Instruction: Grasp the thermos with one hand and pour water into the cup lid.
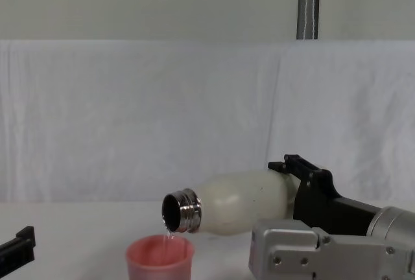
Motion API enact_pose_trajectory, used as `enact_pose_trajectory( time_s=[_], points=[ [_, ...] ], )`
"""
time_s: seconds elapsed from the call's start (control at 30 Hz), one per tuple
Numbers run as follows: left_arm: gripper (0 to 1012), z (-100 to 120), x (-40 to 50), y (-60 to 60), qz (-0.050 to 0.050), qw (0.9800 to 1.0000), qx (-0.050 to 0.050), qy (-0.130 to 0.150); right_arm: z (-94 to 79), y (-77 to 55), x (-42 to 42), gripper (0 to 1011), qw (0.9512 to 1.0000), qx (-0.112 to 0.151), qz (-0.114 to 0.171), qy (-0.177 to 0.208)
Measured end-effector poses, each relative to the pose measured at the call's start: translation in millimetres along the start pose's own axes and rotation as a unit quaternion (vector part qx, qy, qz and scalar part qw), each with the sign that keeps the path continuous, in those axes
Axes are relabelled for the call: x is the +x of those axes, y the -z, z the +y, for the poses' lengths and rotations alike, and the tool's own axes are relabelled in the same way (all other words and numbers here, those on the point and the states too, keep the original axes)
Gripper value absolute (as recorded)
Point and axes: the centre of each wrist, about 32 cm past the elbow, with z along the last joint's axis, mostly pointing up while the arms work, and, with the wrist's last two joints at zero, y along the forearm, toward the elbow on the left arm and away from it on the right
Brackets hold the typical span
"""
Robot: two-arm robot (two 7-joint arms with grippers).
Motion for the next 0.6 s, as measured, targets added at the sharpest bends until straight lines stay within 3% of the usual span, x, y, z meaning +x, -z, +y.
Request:
enact_pose_trajectory(
  time_s=[0.6],
  points=[
    [1001, 0.0, 0.0, 0.0, 0.0, 1.0, 0.0, 0.0, -0.3, 0.7, 0.4, 962, 1.0, 0.0, -0.004, 0.0]
  ],
)
